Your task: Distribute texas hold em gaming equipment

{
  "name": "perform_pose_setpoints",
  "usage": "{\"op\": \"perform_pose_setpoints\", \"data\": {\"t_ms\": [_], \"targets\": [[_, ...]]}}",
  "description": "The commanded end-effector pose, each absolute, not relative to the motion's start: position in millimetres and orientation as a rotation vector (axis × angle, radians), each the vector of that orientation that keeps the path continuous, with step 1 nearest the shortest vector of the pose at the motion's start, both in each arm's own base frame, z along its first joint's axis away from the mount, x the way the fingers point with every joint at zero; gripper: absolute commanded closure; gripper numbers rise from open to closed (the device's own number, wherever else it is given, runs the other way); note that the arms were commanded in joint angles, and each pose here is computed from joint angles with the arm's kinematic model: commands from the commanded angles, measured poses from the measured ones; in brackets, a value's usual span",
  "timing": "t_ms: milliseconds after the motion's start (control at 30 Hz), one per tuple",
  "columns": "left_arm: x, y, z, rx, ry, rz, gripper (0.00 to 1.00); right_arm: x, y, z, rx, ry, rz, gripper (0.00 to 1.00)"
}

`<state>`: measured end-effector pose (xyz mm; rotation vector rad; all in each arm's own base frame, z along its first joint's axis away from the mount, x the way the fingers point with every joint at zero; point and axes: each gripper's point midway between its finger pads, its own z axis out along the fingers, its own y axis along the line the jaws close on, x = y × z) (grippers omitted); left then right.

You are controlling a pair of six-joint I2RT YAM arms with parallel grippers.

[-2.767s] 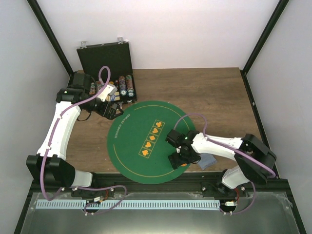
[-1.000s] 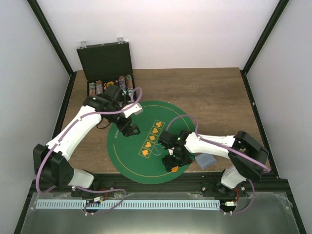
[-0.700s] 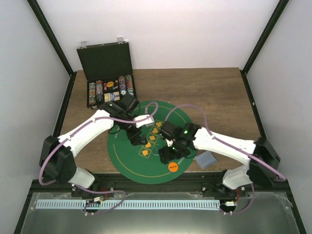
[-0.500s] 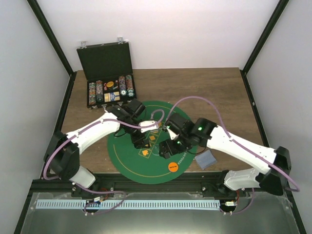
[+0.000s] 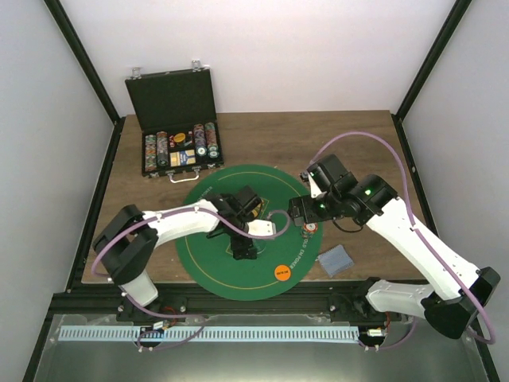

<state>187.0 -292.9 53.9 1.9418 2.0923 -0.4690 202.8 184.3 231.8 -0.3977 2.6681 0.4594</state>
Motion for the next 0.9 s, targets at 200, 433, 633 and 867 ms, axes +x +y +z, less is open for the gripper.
{"op": "perform_pose_setpoints", "data": {"t_ms": [200,433,633,867], "targets": [[194,-304,13,2.022,2.065,-0.323,0.04,209,168,233,-0.416,2.641,0.356,0.07],[194,-308,3,2.044,2.043,-0.27,0.29,210,169,232,-0.416,2.635,0.364,0.06],[187,-302,5,2.097,2.067,-0.276,0.58,210,169,231,-0.416,2.633,0.364,0.06],[196,-294,31,2.027,2.138,-0.309,0.94,214,172,235,-0.422,2.609,0.377,0.06]]}}
